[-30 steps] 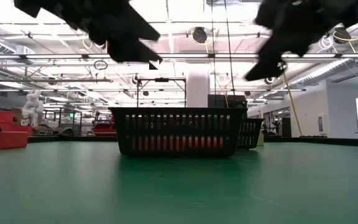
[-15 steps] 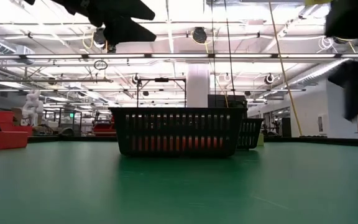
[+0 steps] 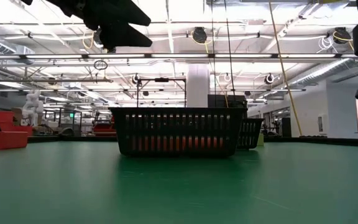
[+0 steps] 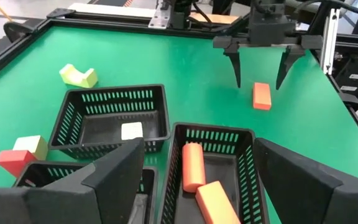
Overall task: Sort & place blocks by color
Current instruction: Put the orange block into the bottom black bin
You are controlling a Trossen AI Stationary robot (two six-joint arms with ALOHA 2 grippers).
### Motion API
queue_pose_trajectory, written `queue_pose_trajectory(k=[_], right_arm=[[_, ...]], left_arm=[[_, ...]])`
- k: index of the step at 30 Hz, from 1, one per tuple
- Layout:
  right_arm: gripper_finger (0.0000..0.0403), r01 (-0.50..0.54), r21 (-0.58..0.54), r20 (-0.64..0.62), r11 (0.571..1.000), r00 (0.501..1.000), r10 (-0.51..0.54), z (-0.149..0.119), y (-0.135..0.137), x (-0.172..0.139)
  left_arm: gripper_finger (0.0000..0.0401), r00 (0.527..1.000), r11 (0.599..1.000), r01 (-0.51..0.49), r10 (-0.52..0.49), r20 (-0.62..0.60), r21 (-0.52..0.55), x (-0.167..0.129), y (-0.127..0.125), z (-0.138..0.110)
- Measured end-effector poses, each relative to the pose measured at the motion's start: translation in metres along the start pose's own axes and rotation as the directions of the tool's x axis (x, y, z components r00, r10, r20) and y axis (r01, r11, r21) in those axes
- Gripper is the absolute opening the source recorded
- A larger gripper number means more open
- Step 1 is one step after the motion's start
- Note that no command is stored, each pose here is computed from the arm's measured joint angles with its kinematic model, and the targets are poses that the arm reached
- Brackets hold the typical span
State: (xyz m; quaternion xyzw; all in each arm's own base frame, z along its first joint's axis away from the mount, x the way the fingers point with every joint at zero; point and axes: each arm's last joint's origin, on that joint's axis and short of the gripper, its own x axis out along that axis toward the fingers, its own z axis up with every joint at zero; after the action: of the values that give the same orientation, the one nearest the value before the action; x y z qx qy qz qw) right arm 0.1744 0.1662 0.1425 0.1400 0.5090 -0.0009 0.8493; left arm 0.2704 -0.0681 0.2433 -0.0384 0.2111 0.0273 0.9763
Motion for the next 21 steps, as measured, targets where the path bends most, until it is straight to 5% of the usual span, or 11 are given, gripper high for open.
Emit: queue_pose_trajectory(k=[5,15,21], right_arm=[[0.0297,0.05,-0.02,-0.019,0.999,0.999,-0.05,0.002,0.005,0.008],[0.0119,0.067,-0.024,-0.042,0.997,0.997,-0.068,-0.002,0.006,0.012],[0.0117,0.061,-0.078,-0.024,0.995,0.998,-0.064,0.0,0.006,0.009]], left_arm=[[0.03,1.0,1.0,0.001,0.0,0.002,-0.018,0.0,0.0,0.0],[0.029,1.0,0.999,-0.004,0.004,-0.02,-0.038,0.0,0.0,-0.002],[0.029,1.0,0.999,-0.004,0.004,-0.02,-0.038,0.0,0.0,-0.002]])
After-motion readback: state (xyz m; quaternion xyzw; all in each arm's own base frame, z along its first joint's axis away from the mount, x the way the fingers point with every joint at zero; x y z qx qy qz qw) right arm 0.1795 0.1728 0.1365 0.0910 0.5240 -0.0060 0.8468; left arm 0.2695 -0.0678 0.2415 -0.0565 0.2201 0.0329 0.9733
